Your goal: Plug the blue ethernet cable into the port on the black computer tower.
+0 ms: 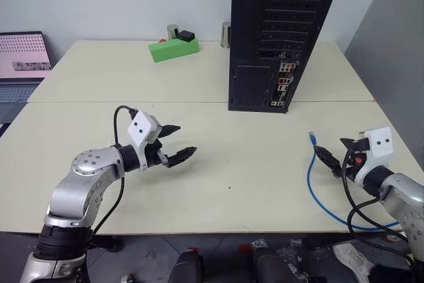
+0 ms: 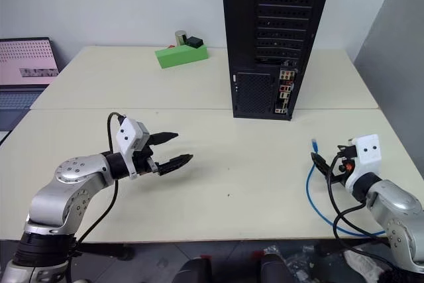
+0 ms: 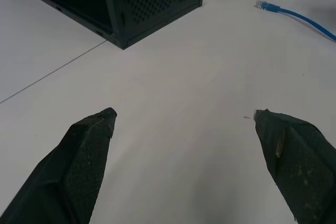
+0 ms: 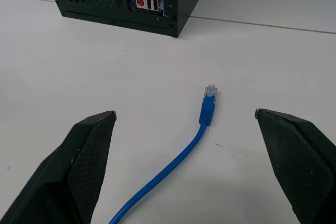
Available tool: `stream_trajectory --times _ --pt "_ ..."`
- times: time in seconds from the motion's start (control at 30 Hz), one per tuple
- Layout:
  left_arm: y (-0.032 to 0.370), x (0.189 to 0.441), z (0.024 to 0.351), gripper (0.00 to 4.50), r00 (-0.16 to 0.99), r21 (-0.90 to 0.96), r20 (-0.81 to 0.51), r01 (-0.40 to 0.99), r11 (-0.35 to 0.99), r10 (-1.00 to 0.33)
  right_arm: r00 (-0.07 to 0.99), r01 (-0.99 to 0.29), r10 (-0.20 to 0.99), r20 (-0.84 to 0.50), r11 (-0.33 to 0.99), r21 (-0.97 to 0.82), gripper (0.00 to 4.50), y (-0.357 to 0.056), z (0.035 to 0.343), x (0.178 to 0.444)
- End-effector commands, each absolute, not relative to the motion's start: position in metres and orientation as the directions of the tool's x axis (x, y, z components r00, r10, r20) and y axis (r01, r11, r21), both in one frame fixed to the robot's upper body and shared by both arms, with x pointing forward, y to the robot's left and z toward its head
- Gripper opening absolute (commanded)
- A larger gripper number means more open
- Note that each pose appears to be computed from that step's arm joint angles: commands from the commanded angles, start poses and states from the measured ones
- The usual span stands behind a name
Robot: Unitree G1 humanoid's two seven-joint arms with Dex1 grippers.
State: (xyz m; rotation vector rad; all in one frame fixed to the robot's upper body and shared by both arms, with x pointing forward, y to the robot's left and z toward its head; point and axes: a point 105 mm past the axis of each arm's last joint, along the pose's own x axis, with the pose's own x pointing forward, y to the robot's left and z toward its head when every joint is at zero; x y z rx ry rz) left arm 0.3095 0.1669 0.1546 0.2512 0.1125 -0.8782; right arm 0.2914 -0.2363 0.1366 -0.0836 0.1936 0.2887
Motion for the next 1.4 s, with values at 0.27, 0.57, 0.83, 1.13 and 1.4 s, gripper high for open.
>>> stream_trajectory --times 0.27,0.57,0.83,1.13,1.4 --pt "0.157 0.308 0.165 4.47 0.602 0.244 -0.194 0.794 0.557 -0.774 0.943 -0.295 0.270 -0.193 0.948 -0.117 4.50 -0.233 0.138 0.291" --pt "0.124 0.304 0.162 4.47 0.469 0.249 -0.248 0.876 0.412 -0.848 0.958 -0.235 0.209 -0.194 0.964 -0.121 4.50 -0.235 0.130 0.292" --pt "0.095 0.310 0.159 4.47 0.348 0.277 -0.283 0.922 0.272 -0.894 0.983 -0.150 0.124 -0.136 0.969 -0.197 4.50 -0.232 0.129 0.298" --pt "0.066 0.316 0.165 4.47 0.227 0.289 -0.252 0.945 0.150 -0.941 0.984 -0.077 0.066 -0.168 0.995 -0.063 4.50 -0.223 0.122 0.303" --pt "0.050 0.312 0.161 4.47 0.154 0.295 -0.254 0.953 0.075 -0.955 0.983 0.007 -0.023 -0.181 0.996 -0.087 4.50 -0.225 0.113 0.319"
